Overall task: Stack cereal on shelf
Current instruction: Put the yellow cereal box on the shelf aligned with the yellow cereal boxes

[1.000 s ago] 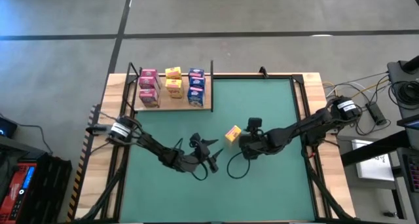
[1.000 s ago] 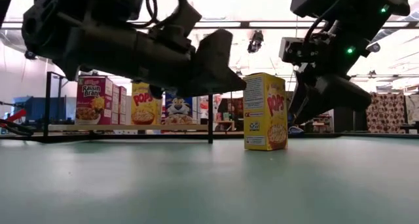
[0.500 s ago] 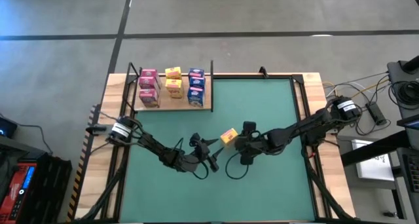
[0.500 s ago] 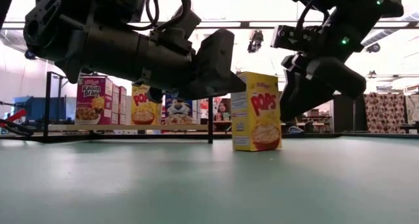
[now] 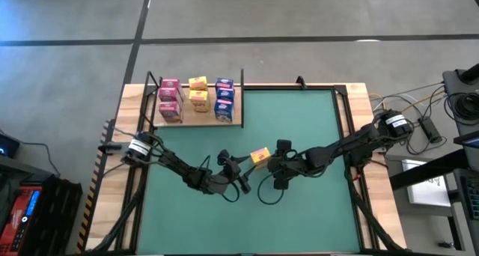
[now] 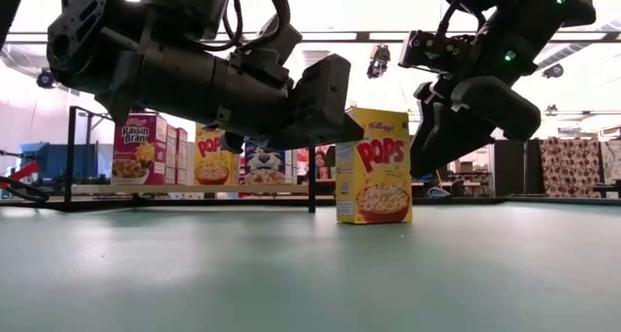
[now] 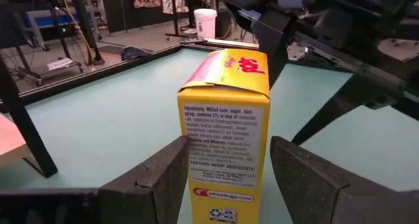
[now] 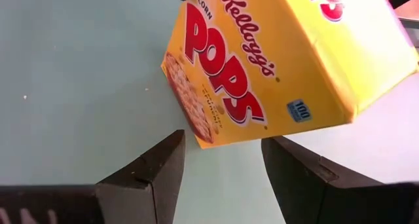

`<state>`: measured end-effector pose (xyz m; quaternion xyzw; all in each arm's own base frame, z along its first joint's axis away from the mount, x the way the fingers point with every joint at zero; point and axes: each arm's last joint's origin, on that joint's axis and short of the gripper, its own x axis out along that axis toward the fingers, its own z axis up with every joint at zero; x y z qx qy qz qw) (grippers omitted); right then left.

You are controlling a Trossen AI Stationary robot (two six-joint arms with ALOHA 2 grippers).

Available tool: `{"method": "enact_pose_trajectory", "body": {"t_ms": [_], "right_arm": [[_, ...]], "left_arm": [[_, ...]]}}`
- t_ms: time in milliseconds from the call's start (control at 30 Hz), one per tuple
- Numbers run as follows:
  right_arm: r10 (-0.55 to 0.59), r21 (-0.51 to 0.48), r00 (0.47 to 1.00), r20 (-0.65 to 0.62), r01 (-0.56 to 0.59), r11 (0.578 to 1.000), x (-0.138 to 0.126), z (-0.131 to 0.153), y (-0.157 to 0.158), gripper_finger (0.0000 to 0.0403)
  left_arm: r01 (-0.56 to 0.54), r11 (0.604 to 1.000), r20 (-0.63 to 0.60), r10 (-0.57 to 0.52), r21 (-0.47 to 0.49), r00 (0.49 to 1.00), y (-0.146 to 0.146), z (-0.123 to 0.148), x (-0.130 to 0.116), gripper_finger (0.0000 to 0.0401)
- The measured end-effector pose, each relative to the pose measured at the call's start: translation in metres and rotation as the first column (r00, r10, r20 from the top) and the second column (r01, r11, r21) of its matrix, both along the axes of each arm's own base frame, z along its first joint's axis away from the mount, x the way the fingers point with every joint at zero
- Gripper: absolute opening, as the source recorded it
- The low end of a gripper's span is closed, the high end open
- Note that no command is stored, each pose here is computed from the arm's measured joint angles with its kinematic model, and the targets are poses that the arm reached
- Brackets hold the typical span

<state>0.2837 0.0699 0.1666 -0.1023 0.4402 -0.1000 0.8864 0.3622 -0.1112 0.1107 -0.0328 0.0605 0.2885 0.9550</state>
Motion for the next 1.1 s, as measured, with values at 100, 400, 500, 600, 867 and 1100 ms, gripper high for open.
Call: {"method": "enact_pose_trajectory", "body": {"t_ms": [100,400,500,600,867,1100], "right_arm": [[0.000,0.001,1.000,0.000,0.000,1.000,0.000,0.000,0.000,0.0192],[0.002,0.003,1.000,0.001,-0.002,1.000,0.000,0.000,0.000,0.0192],[0.000,0.004,1.000,0.000,0.000,1.000,0.000,0.000,0.000,0.0192],[-0.004,0.007,1.000,0.001,0.004,1.000,0.000,0.000,0.000,0.0192],[-0.004,0.007,1.000,0.001,0.004,1.000,0.000,0.000,0.000,0.0192],[0.003,0.030,1.000,-0.002,-0.003,1.000,0.000,0.000,0.001,0.0192]], "left_arm": [[0.004,1.000,-0.013,-0.004,0.005,1.000,0.000,-0.001,0.000,0.0197],[0.033,0.998,-0.061,-0.030,0.046,0.998,-0.008,0.000,-0.004,0.0210],[0.007,0.998,-0.067,-0.002,0.069,0.998,-0.008,0.001,-0.005,0.0232],[-0.032,0.993,-0.090,0.042,0.112,0.995,-0.007,0.001,-0.006,0.0256],[0.021,0.996,-0.071,-0.015,0.082,0.997,-0.009,0.007,0.002,0.0301],[-0.039,0.992,-0.136,0.055,0.121,0.989,0.003,0.004,0.006,0.0304]]}}
